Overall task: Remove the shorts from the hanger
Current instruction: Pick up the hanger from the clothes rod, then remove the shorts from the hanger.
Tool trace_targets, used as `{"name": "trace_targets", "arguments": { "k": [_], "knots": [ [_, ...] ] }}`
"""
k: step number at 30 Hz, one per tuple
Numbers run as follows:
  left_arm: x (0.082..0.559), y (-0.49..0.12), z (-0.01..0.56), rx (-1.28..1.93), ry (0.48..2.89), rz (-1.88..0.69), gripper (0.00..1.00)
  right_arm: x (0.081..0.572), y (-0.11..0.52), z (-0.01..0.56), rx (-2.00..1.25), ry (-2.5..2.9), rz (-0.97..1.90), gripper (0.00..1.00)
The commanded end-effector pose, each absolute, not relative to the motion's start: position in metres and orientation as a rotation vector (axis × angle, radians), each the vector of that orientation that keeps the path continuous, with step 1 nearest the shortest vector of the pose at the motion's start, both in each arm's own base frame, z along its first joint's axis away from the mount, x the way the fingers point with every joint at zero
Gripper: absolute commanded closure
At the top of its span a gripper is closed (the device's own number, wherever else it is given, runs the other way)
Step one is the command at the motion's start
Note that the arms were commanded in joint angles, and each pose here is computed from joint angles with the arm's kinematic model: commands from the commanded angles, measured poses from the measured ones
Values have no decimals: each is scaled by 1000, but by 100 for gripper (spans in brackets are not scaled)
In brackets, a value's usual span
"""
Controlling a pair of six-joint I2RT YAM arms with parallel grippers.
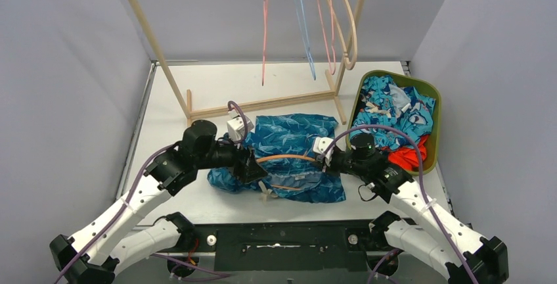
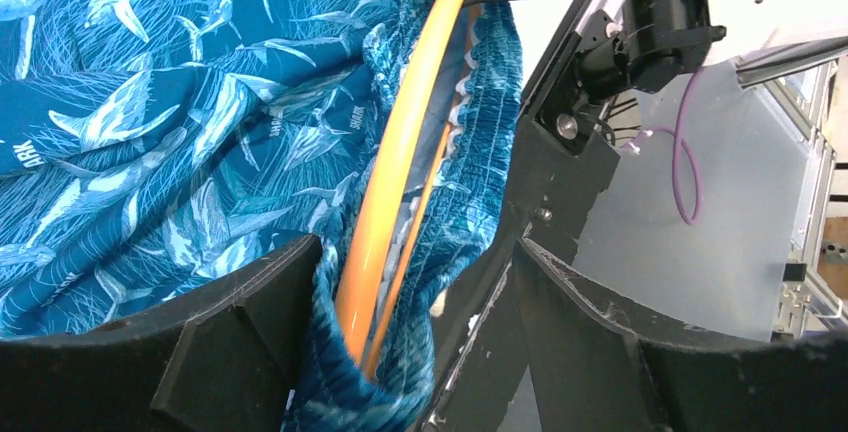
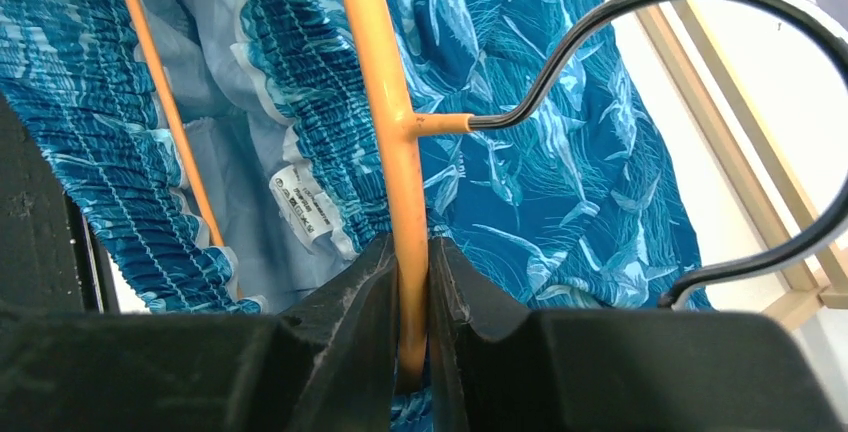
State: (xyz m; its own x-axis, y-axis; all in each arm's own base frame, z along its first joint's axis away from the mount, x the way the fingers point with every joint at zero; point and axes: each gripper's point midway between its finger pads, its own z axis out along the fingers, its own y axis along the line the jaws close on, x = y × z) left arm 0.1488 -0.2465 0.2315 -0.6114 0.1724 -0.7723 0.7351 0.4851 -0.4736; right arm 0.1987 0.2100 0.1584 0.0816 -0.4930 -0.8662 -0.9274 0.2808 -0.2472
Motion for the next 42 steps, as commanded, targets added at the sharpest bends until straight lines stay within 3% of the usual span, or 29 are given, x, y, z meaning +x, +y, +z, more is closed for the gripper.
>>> {"name": "trace_targets", "arguments": {
  "k": [1,6,11,15,22,29,32,38,42],
  "knots": [
    [163,-248,243,761,2053,-1022,32,202,224,191,-1374,1428,552,100],
    [187,-235,260,650,2052,-868,31,195,227,190,-1408,1423,576,100],
    [170,-256,267,754,1972,-1051,32,193,232,191,-1413,1417,612,100],
    [153,-274,254,829,2009,-1219,40,191,240,196,-1405,1391,650,100],
    [153,-283,217,892,2167,-1134,50,190,251,204,-1399,1350,669,100],
    [163,-277,201,831,2219,-1034,87,193,252,204,-1376,1361,659,100],
    [166,-273,204,804,2207,-1006,100,202,248,208,-1309,1394,620,90],
    [172,-261,220,768,2118,-944,100,229,230,236,-966,1488,548,48],
    [176,-251,234,729,2060,-890,100,233,216,246,-753,1562,569,30]
  ]
}}
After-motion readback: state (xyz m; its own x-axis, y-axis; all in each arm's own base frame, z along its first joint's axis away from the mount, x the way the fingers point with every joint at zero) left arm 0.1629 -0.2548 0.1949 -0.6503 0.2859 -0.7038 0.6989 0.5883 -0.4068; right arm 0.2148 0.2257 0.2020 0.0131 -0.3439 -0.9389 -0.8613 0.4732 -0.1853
